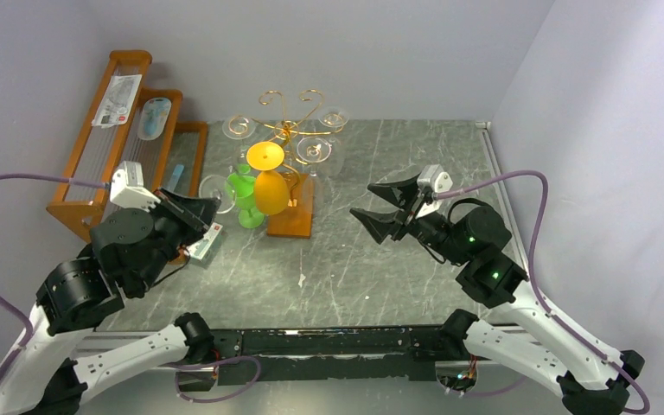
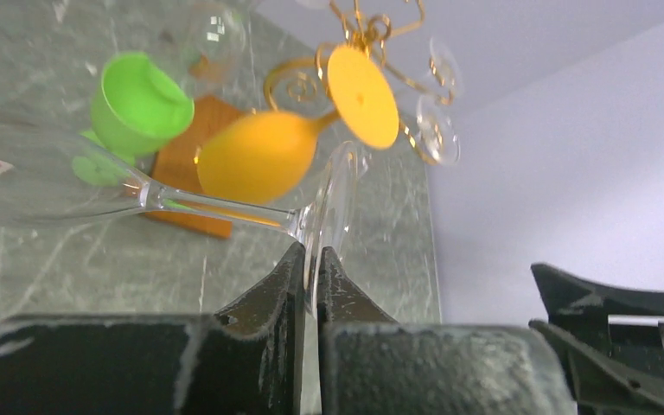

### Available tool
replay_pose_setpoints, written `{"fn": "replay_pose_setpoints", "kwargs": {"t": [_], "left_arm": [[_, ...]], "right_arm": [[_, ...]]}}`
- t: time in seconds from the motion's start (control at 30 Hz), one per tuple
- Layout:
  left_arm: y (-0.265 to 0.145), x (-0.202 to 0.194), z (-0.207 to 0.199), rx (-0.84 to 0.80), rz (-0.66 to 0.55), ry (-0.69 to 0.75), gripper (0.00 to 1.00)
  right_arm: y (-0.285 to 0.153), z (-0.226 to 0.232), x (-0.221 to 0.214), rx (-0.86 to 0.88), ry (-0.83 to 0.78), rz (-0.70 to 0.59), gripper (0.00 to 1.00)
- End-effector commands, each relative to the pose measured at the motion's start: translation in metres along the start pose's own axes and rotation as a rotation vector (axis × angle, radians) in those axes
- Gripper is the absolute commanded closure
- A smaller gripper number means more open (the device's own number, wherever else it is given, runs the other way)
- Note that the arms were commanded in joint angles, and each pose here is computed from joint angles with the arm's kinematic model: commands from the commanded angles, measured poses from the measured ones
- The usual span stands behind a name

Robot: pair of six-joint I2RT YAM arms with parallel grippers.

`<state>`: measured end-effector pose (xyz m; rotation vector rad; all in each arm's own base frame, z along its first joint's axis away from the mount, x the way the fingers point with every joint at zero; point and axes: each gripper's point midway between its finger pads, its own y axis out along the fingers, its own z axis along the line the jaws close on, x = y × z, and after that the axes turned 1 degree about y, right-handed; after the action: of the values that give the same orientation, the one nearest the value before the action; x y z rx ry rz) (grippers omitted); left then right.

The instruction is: Place the wine glass upside down on the wine glass rack

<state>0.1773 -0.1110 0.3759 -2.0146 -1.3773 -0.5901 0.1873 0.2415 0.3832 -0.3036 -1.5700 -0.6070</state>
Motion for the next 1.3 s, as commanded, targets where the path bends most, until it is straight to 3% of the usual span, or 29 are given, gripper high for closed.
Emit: {"fn": "replay_pose_setpoints", "kwargs": {"t": [0.0,0.47,0.63,0.83,1.07,1.27], "left_arm": [[0.010,0.042,-0.013,0.040,-0.177,0.085,0.95],[0.046,0.110,-0.081,0.068,-0.521,0.107,0.95],[0.063,0.124,-0.107,0.078,-0.572,0.151,0.95],[0.090,0.142,-0.130,0.015,-0.570,0.156,0.95],[0.167,0.159,-0.113,-0.080,-0.436,0.143,0.95],[0.211,0.148,-0.110,-0.215,-0.269,0.139,0.95]], "right_arm": [[0.002,-0.005,0.003,-0.033,0.019,-0.027,0.36],[0.008,-0.012,0.004,-0.077,0.065,-0.029,0.37],[0.011,-0.011,0.006,-0.075,0.080,-0.032,0.37],[0.011,-0.016,0.007,-0.107,0.124,-0.051,0.37],[0.014,-0.017,0.015,-0.113,0.135,-0.061,0.38],[0.016,-0.016,0.012,-0.111,0.148,-0.054,0.38]]}}
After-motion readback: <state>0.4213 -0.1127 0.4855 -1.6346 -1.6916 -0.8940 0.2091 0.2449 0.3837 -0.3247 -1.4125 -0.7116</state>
